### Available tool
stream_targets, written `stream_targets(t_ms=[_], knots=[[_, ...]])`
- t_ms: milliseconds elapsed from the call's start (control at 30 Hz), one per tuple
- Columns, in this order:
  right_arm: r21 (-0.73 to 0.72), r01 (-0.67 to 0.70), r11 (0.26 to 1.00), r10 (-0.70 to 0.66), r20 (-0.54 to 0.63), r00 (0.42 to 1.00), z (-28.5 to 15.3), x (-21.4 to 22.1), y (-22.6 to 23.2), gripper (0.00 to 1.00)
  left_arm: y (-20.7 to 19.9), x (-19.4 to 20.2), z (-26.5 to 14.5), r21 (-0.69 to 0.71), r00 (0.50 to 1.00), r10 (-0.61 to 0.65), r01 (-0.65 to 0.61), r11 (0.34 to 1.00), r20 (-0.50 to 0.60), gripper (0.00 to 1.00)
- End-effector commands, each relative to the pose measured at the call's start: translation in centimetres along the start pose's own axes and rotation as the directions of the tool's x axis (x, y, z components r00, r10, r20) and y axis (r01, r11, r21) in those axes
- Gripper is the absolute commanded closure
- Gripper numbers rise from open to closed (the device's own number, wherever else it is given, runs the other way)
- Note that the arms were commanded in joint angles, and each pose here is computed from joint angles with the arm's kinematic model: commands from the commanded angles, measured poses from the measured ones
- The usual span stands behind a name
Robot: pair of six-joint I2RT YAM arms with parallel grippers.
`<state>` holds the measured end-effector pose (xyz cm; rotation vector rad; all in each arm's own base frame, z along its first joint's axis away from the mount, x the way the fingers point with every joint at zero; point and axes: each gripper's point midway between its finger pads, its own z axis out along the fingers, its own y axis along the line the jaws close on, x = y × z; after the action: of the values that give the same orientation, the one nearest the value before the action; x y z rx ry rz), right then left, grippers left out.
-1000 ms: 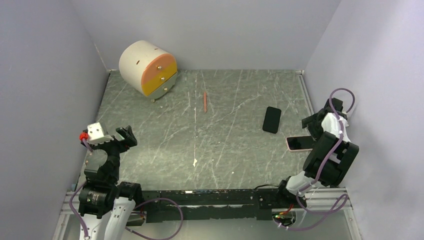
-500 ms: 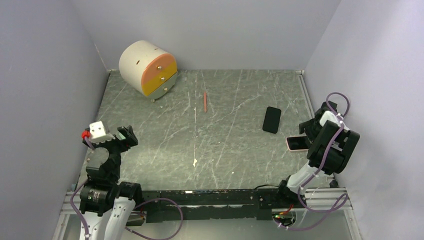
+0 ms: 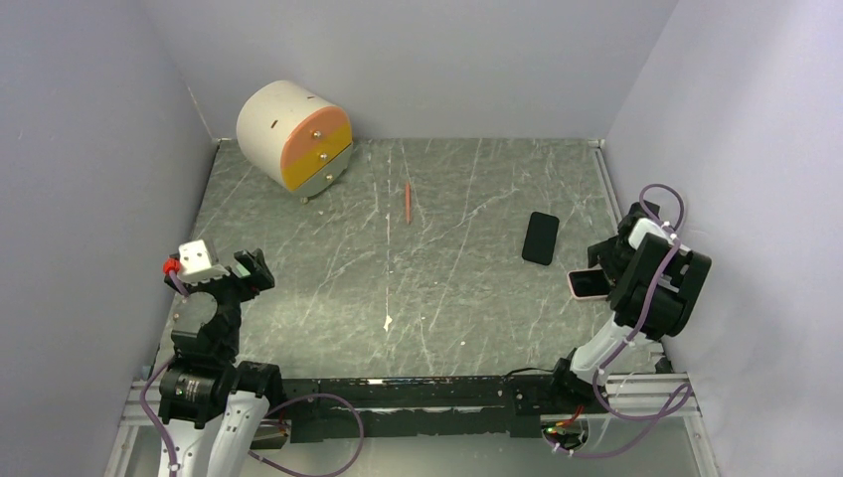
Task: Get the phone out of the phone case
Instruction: Pick up the phone at the center of the board.
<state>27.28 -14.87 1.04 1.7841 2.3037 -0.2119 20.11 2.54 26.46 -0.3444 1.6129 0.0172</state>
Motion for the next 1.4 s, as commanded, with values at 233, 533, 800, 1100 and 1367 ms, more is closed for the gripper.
stream_targets(t_ms=[233, 533, 800, 1100, 1367], knots=[[-0.023, 0.028, 0.999, -0.029, -0.054, 0.998, 1.1, 2.8, -0.2, 0.18, -0.7, -0.9, 0.0, 0.041, 0.999, 0.006, -0.008, 0.999, 0.038, 0.05], [-0.208, 0.101, 0.973, -0.105, -0.01, 0.994, -2.0, 3.0, 2.0, 0.58, -2.2, -0.1, 0.7, 0.094, 0.999, 0.011, -0.007, 0.996, -0.038, 0.05], [-0.374, 0.299, 0.878, -0.274, 0.12, 0.954, -6.8, 4.8, 4.6, 0.73, -5.4, 1.9, 1.4, 0.235, 0.983, 0.026, 0.018, 0.972, -0.182, 0.05], [-0.493, 0.598, 0.632, -0.512, 0.314, 0.8, -12.4, 11.9, 9.1, 0.76, -8.5, 2.8, 1.3, 0.3, 0.943, -0.084, 0.185, 0.936, -0.321, 0.05], [-0.578, 0.775, 0.254, -0.632, 0.508, 0.586, -18.3, 20.9, 12.7, 0.78, -12.1, 3.6, 0.7, 0.439, 0.901, -0.068, 0.273, 0.856, -0.428, 0.05]])
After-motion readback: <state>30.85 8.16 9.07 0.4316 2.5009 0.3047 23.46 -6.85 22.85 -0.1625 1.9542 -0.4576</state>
